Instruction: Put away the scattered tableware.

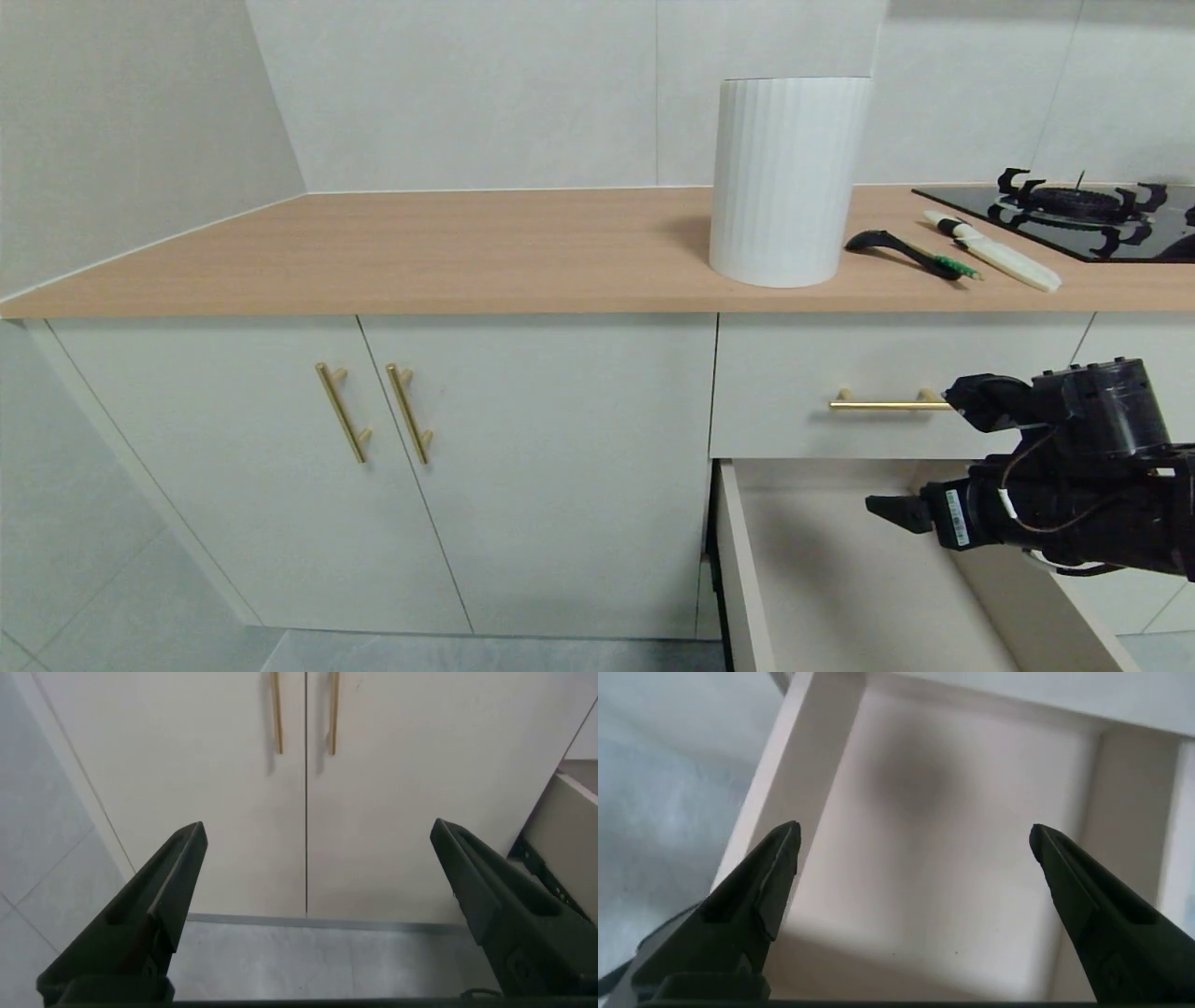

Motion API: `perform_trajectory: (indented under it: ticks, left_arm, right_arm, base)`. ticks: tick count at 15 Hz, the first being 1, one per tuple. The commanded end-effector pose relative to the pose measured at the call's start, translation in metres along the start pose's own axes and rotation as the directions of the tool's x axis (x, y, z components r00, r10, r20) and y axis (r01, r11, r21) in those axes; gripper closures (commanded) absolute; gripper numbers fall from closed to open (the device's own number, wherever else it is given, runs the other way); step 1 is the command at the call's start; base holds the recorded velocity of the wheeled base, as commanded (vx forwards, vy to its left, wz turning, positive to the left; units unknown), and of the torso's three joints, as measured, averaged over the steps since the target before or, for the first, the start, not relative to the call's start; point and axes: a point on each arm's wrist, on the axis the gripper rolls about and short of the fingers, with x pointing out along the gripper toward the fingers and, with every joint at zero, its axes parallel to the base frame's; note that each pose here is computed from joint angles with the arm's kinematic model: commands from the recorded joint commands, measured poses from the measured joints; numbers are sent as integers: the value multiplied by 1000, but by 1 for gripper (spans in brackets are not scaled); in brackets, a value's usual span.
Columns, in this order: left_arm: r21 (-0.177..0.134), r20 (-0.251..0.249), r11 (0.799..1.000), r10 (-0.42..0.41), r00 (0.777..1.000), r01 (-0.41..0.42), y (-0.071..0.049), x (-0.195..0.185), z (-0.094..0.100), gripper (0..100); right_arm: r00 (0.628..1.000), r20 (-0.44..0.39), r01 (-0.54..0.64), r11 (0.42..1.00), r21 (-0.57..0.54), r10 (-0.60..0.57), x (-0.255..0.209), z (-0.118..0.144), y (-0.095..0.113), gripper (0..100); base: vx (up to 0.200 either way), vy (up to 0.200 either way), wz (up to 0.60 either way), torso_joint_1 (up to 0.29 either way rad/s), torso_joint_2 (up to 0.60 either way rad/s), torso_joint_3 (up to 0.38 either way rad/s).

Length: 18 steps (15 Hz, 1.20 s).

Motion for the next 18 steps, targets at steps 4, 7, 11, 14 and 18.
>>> perform_trajectory:
  ticks: [4,7,11,14,18]
  left_arm:
    - [0,-1,1000,1,1000,-1,0,0,0,0]
    - [0,-1,1000,1,1000,-1,0,0,0,0]
    - [0,-1,1000,1,1000,-1,0,0,0,0]
    - [-1,-1,1000,1,1000,-1,0,0,0,0]
    - [0,-1,1000,1,1000,-1,0,0,0,0]
  right_arm:
    - [1000,3,1,1000,0,-1,0,0,0,0]
    - [1000,9,0,1000,0,0,0,1,0,0]
    - [1000,12,0,1000,0,0,0,1,0,0]
    - [996,91,19,999,-51,-14,-8,12,0,0]
    - [981,186,62,997,-44,-52,-19,69,-2,0]
  base:
    - [0,0,0,130,-505,-306]
    - [0,0,0,167,-456,-299]
    - [0,0,0,179,-467,-289]
    - [0,0,0,150,-359,-207]
    - [0,0,0,25,-55,-46]
